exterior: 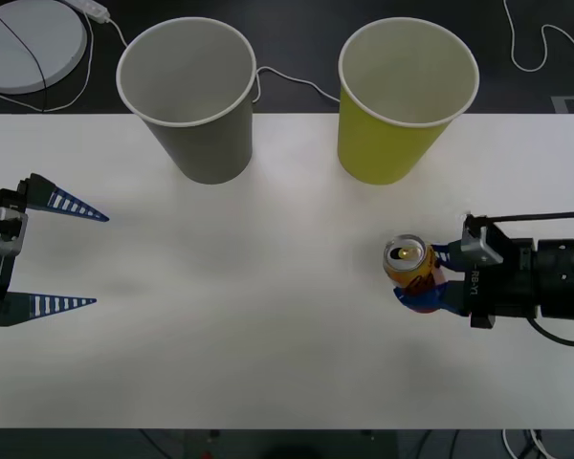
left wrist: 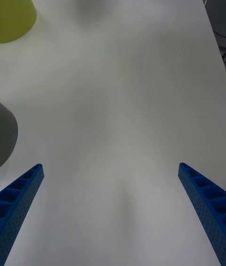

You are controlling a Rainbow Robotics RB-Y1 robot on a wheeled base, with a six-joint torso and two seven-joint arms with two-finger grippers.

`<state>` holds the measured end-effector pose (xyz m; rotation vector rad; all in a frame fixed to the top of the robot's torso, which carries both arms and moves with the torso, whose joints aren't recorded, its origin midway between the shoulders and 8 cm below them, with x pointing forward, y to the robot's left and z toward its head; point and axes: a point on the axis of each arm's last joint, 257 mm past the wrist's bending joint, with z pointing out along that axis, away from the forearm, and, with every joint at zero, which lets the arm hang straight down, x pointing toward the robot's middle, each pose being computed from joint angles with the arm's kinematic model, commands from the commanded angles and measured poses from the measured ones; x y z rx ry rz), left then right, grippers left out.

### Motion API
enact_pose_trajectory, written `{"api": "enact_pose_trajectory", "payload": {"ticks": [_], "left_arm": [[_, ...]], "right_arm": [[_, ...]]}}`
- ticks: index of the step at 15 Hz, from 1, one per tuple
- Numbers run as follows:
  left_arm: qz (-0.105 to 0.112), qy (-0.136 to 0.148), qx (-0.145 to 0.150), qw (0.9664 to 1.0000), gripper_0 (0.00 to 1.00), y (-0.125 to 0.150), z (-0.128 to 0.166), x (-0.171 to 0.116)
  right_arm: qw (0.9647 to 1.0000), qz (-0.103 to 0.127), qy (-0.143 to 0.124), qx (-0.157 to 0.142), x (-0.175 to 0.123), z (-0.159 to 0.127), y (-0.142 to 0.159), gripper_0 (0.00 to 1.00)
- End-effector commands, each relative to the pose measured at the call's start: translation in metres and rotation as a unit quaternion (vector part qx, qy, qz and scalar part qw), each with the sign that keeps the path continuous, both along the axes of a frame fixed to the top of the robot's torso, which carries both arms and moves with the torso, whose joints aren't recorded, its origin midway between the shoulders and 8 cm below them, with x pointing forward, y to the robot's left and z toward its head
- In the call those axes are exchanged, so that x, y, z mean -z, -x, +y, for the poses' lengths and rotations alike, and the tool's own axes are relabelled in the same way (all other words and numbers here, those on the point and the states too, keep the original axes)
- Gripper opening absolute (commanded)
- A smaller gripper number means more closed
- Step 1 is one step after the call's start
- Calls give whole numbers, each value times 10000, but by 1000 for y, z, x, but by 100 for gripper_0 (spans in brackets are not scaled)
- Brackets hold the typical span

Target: Put the can into the green bin and the plastic bottle into the gray bin

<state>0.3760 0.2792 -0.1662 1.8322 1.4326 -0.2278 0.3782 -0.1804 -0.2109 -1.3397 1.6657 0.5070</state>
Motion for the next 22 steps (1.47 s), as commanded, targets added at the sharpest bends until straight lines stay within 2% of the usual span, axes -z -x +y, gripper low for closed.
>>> {"api": "enact_pose_trajectory", "payload": {"ticks": [1, 5, 8, 14, 15, 22], "left_arm": [[0, 0, 0, 10000, 100, 0, 0, 0], [0, 0, 0, 10000, 100, 0, 0, 0], [0, 0, 0, 10000, 100, 0, 0, 0], [0, 0, 0, 10000, 100, 0, 0, 0], [0, 0, 0, 10000, 100, 0, 0, 0], [0, 0, 0, 10000, 100, 0, 0, 0]], "right_arm": [[9988, 258, 202, 352, -27, -22, 5, 0], [9928, 649, 446, 905, -62, -48, 12, 0], [9860, 948, 504, 1275, -85, -62, 12, 0], [9658, 1307, 920, 2039, -138, -88, -2, 0], [9644, 1278, 972, 2101, -147, -89, -7, 0], [9628, 1098, 1407, 2028, -192, -76, -64, 0]]}}
